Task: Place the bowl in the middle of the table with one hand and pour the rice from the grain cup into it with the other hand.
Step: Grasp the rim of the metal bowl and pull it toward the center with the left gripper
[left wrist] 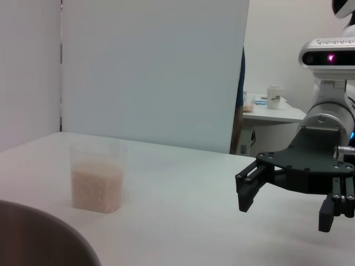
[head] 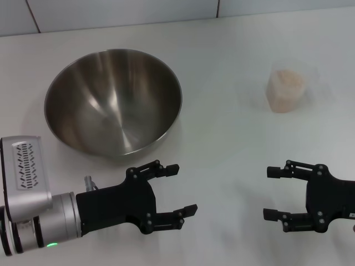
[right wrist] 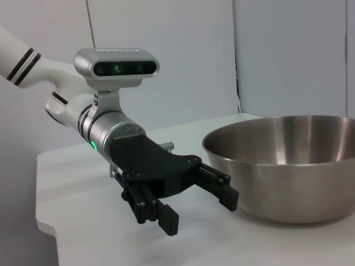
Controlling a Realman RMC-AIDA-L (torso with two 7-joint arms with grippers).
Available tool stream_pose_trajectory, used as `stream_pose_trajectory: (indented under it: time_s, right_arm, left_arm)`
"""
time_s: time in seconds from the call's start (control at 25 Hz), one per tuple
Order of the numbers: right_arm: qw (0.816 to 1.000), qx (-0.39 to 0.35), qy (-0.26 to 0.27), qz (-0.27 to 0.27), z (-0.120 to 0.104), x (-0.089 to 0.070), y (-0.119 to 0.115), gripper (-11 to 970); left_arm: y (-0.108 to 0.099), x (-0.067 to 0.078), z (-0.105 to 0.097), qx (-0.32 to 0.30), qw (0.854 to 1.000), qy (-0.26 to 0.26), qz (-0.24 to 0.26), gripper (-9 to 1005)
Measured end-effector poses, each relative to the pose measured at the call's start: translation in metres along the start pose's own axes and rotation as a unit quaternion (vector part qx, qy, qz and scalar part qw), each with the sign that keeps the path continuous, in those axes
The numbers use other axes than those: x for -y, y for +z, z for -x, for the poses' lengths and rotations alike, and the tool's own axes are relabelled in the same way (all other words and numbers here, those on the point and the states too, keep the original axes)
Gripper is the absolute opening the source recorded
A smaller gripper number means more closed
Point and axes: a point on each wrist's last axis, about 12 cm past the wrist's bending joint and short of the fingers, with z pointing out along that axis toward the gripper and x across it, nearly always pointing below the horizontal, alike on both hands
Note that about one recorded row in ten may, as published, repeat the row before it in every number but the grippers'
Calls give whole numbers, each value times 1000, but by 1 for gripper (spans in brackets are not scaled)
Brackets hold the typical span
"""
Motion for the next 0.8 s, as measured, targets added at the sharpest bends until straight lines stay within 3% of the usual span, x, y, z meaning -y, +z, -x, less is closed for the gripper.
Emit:
stream_pose_trajectory:
  time_s: [0.36,0.52,0.6,0.72,0.8]
  right_arm:
    - [1000,0,-2,2,0,0,2,826]
    - [1000,2,-3,1,0,0,3,826]
    - [1000,3,-2,2,0,-1,4,826]
    - [1000,3,-3,2,-1,-2,6,826]
    - [1000,3,-2,2,-1,-3,6,827]
  left_arm:
    - [-1,2,1,6,1000,-3,-2,857]
    - [-15,5,27,97,995,24,-3,856]
    - [-31,2,47,161,985,49,23,855]
    - [-56,-18,76,211,974,32,81,855]
    - [-71,-43,90,194,971,-35,134,854]
